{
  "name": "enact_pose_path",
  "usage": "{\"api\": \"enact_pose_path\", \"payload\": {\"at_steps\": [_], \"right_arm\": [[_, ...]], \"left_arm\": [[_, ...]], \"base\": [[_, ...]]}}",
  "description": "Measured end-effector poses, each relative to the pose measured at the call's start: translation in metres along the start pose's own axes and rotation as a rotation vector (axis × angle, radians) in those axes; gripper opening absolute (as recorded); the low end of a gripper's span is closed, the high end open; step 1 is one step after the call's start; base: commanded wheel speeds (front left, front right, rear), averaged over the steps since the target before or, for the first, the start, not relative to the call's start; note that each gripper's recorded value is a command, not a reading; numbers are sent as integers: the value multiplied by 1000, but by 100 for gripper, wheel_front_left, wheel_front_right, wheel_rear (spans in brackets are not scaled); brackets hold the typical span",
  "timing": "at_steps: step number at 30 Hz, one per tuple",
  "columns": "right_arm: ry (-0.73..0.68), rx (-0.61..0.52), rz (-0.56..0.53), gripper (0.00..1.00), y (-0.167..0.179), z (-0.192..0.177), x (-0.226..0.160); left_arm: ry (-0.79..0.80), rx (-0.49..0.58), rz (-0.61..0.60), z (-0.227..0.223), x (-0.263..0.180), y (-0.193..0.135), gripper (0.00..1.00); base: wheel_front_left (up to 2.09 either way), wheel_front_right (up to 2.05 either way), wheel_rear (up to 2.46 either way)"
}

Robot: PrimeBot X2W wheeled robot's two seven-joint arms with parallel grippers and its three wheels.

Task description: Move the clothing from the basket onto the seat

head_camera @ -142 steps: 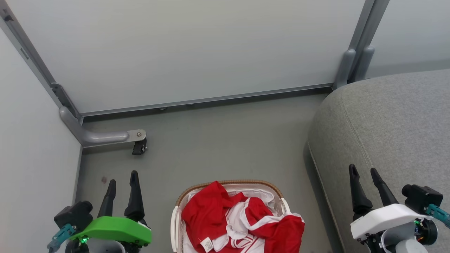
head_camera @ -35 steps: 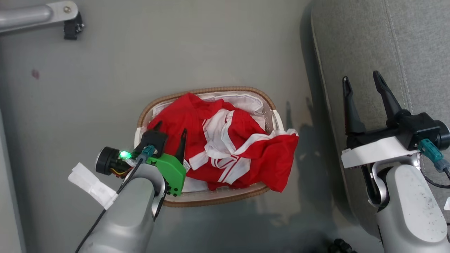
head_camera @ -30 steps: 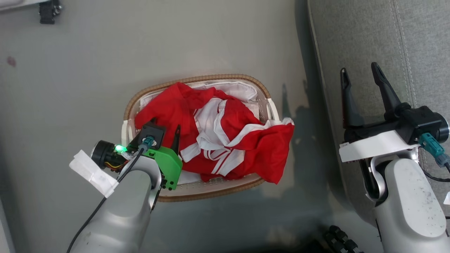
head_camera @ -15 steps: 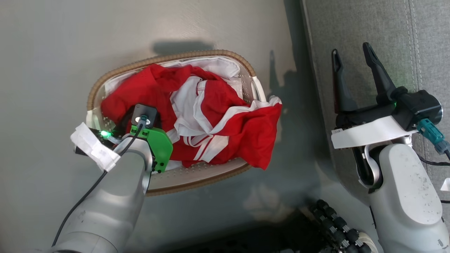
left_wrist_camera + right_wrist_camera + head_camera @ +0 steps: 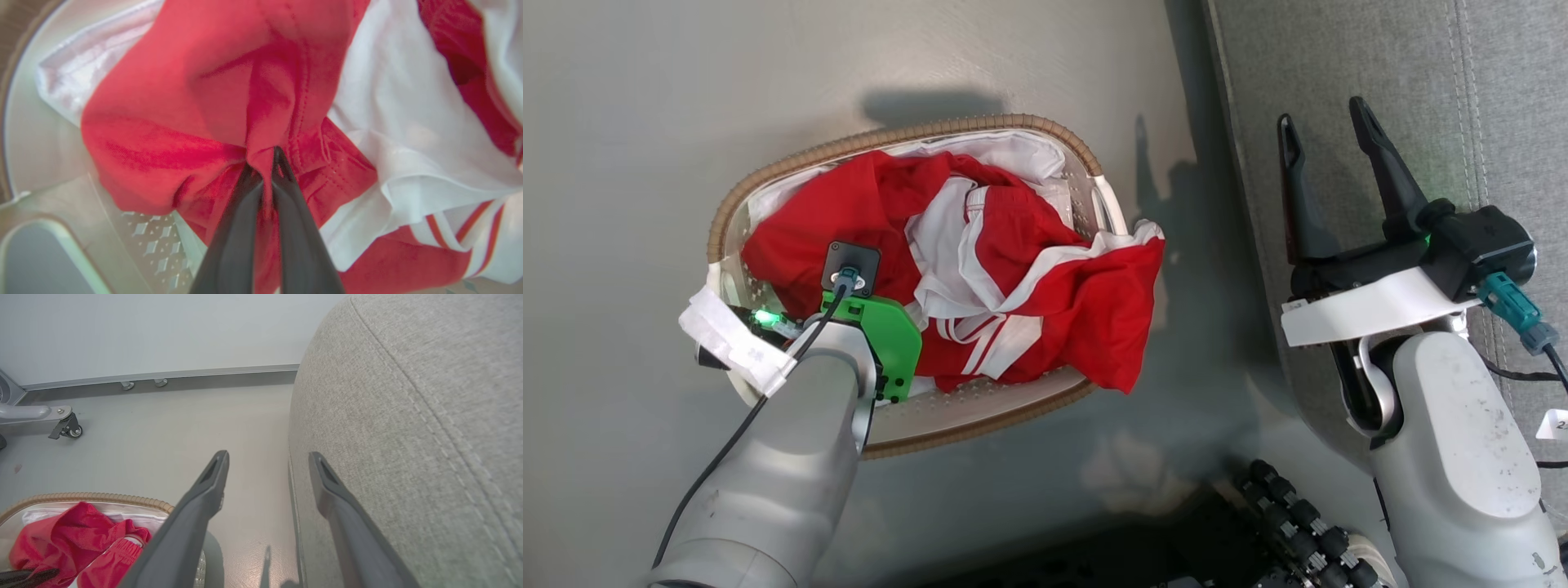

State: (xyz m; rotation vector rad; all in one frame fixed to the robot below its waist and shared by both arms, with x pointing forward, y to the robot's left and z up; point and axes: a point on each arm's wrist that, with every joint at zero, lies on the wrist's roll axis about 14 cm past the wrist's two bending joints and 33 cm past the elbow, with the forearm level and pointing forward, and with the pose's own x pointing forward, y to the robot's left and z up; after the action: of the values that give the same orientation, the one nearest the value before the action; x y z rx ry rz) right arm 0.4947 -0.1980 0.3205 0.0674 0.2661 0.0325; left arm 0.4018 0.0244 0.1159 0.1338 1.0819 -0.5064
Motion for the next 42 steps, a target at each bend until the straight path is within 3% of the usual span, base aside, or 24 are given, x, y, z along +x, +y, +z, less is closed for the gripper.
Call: {"api": "enact_pose_path", "payload": {"at_steps": [11,20,31,42], "right_arm": [[-22,-19,6,100,5,20,-15],[-62,-49,8,100,10,47,-41],[-136,-63,35,100,25,83,-86],[-232,-86,90,100,48,115,-135]], "left_arm": [[-151,-6,5,26,-34,-2,0],[-359,22,21,84,-85,-2,0],[-747,179,67,179,-193,-3,0],[-1080,395,163,264,-330,-7,0]], "base": [[0,0,0],[0,0,0],[0,0,0],[0,0,0]]}}
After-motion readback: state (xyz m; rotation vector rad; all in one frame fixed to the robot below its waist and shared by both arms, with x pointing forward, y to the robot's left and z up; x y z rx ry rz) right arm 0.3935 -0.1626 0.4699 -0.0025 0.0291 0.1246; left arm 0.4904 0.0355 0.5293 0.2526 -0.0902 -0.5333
